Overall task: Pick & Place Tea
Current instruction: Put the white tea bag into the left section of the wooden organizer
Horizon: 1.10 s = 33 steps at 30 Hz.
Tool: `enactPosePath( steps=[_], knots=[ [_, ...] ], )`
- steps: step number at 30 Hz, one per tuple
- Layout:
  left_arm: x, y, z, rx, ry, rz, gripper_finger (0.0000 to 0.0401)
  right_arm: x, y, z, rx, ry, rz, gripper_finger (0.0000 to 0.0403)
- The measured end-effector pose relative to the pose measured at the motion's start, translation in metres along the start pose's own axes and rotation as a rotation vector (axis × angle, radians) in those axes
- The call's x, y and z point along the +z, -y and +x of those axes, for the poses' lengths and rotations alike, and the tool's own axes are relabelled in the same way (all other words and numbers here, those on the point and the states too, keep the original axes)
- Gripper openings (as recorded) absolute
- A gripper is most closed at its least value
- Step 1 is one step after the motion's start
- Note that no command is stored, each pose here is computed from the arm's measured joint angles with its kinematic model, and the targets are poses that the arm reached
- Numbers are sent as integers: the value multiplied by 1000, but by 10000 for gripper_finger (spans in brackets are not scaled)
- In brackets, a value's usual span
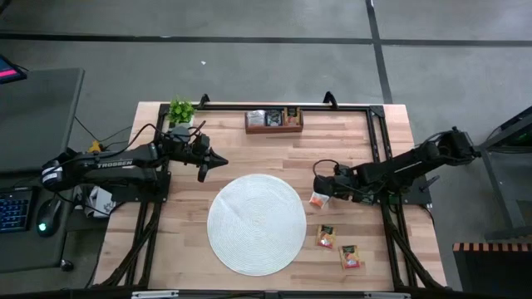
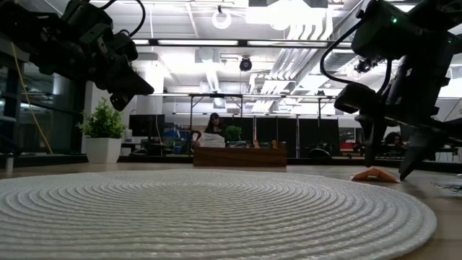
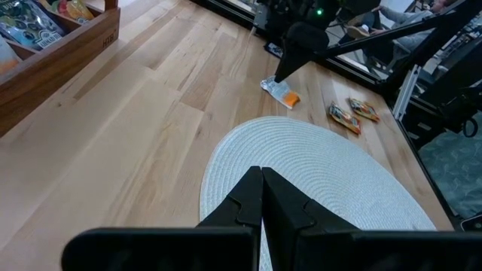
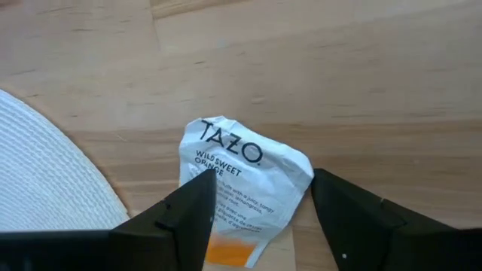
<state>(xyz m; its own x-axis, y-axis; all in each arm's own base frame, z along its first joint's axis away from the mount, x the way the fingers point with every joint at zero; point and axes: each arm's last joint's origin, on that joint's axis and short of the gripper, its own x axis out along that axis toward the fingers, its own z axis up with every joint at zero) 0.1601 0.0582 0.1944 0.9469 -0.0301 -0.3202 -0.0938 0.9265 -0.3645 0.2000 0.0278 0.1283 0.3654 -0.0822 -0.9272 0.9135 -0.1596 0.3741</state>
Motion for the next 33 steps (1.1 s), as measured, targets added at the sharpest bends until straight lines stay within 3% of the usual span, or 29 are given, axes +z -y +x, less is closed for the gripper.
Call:
enactPosePath(
  steps=[7,23,33],
  knots=[
    [0,0,0,0,0,0,0,0,1,1,-6,2,-22,136],
    [0,0,0,0,0,0,0,1,0,1,7,16,-76,7],
    [0,0,0,0,0,0,0,1,-5,1,64,58,-149,1]
  ],
)
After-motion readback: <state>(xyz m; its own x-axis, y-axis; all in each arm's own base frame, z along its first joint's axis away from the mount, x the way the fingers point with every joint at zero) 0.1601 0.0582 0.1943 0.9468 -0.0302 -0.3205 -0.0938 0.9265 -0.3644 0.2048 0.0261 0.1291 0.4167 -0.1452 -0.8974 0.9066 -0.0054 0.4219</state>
